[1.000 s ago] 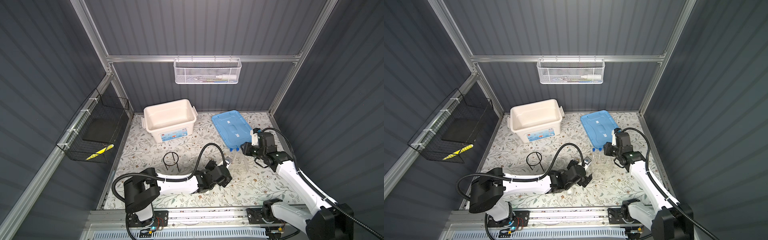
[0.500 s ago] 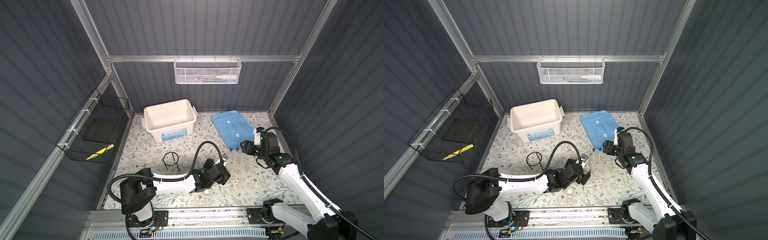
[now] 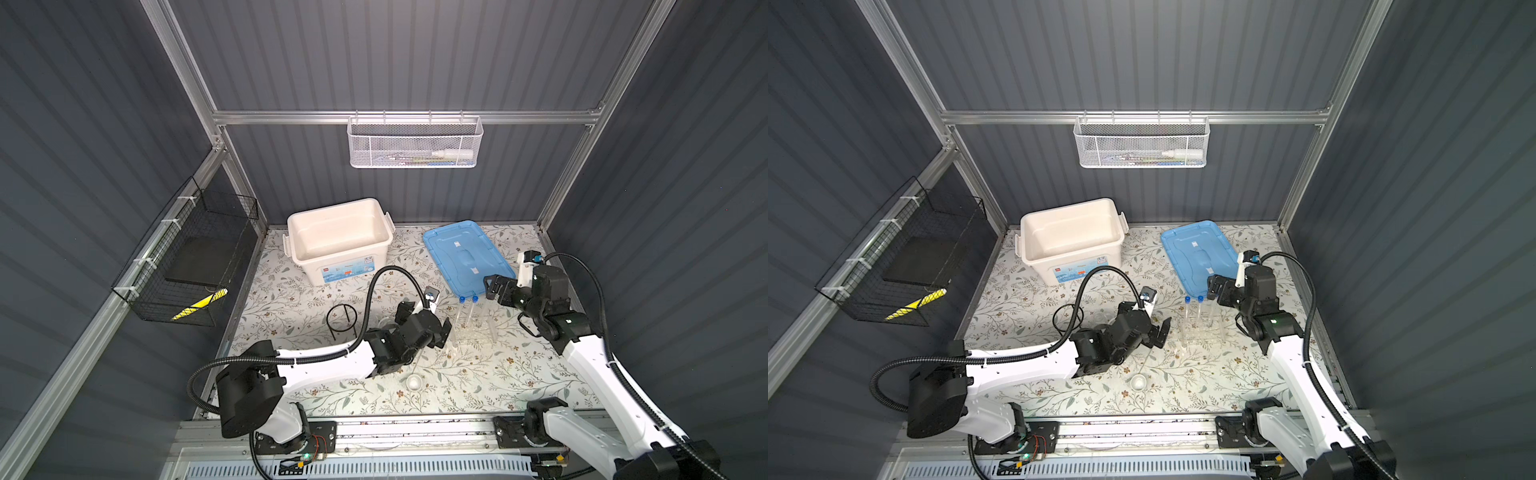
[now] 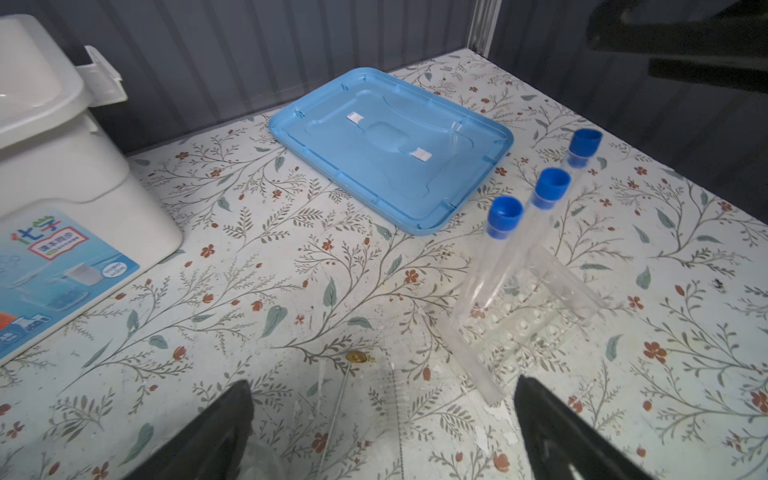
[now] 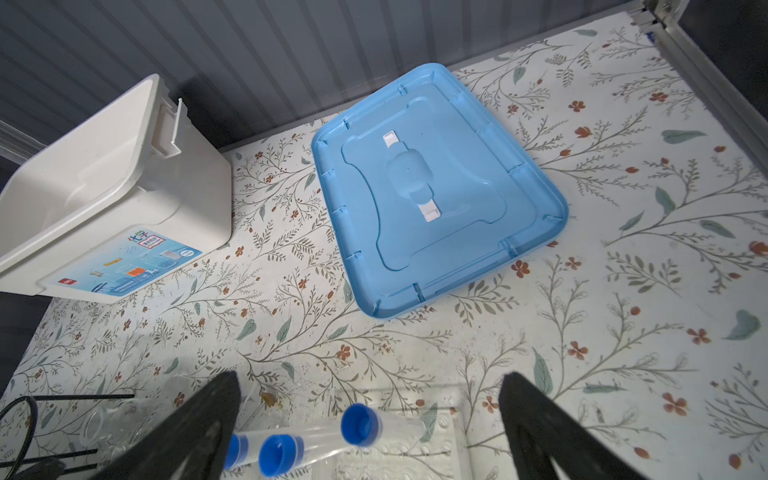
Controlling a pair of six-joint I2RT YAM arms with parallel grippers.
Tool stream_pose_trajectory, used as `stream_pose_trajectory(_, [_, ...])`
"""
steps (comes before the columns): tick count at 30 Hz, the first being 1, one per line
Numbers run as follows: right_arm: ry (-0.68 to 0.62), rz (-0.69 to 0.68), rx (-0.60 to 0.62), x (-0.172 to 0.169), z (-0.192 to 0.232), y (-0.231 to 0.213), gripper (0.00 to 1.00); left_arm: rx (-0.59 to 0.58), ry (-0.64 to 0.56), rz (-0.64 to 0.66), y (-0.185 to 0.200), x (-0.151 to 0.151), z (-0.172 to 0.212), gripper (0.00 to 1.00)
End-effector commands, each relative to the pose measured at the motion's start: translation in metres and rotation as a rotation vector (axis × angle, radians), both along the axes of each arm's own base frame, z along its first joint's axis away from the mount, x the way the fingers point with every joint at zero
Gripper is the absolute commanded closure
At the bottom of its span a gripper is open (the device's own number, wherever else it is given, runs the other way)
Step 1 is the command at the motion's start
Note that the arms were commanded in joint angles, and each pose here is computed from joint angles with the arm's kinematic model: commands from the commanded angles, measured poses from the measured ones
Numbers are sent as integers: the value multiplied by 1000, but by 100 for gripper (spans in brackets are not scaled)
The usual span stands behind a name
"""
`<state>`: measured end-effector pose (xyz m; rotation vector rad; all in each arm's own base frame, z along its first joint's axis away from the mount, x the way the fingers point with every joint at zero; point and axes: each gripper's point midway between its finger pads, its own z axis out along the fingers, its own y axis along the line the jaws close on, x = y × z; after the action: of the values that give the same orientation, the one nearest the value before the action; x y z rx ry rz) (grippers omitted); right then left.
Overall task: Organize the chemistry lab equipment
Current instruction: 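Open the right gripper over the rack while the left arm swings toward the box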
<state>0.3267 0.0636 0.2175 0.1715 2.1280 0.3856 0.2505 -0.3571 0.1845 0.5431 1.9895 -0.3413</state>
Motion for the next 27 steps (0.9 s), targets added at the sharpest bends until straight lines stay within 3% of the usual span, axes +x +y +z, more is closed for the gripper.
stream_pose_trajectory(1, [-45,30,3,2,8,3,1,14,-9,95,16,10,12,0])
stream_pose_trajectory(9, [-80,51,-12,5,8,2,1,-23,-24,291,59,27,33,0])
stream_pose_trajectory(14, [-87,47,-16,8,5,-3,1,26,-45,439,103,41,50,0])
stream_pose_trajectory(23, [-65,44,-1,12,-1,-10,1,-35,-58,757,224,74,100,0])
stream_pose_trajectory(27, [-60,44,10,14,-2,-12,1,-33,-6,876,282,94,105,0])
